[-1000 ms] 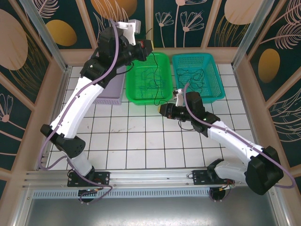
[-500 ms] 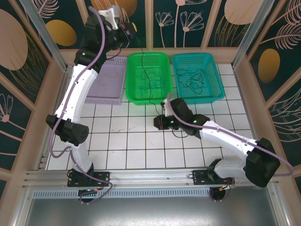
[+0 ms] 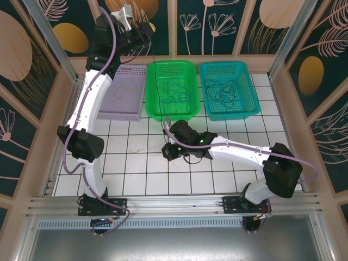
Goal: Untangle the cables
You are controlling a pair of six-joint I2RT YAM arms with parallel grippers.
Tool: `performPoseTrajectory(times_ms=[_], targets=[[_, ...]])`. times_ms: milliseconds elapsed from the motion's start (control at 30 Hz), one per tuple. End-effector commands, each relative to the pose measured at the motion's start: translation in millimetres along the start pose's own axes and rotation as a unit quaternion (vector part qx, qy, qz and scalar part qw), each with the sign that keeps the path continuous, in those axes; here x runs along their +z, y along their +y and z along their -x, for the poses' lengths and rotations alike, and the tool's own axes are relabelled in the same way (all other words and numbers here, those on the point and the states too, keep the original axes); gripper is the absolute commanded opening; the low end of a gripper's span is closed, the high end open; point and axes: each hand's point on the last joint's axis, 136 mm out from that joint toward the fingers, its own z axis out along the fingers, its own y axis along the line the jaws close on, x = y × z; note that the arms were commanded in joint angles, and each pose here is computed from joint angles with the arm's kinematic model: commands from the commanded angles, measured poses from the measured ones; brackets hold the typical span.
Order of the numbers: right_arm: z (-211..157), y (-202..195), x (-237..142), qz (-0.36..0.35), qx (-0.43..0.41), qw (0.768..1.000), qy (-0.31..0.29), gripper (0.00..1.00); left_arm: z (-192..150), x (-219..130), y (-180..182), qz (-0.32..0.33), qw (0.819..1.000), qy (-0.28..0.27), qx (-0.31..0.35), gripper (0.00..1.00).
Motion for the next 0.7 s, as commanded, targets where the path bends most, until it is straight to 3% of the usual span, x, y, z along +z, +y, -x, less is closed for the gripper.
performPoseTrajectory(times_ms=[0,133,267,333,467,567,667], targets=[[-23.8,-8.8,-3.6,-0.003,0.013,0.999,0.047,0.00,41.7,-17.7,-35.5,-0.045,0.996,-0.072,0.038,0.00],[-24.5,-14.3,-10.1,0.030,0.051,0.998,0.038,0.00,51.9,-25.5,-32.7,-0.027,0.995,-0.084,0.048,0.00],[-33.3,-30.9,-5.0,0.018,0.079,0.995,0.051,0.00,58.2,-34.6,-34.7,-0.021,0.995,-0.089,0.047,0.00],[-34.2,-42.0,-0.3,-0.005,0.090,0.995,0.050,0.00,45.4,-34.9,-30.2,-0.022,0.997,-0.064,0.030,0.00],[-29.8,-64.6,9.8,-0.060,0.112,0.991,0.043,0.00,-11.1,-48.9,1.3,0.008,1.000,-0.003,-0.004,0.00],[-26.2,-72.9,11.3,-0.080,0.123,0.989,0.033,0.00,-42.0,-73.3,21.6,0.035,0.999,0.001,-0.022,0.00],[-18.6,-78.9,-0.5,-0.093,0.136,0.986,0.012,0.00,-50.8,-79.2,26.3,0.036,0.998,0.000,-0.044,0.00]])
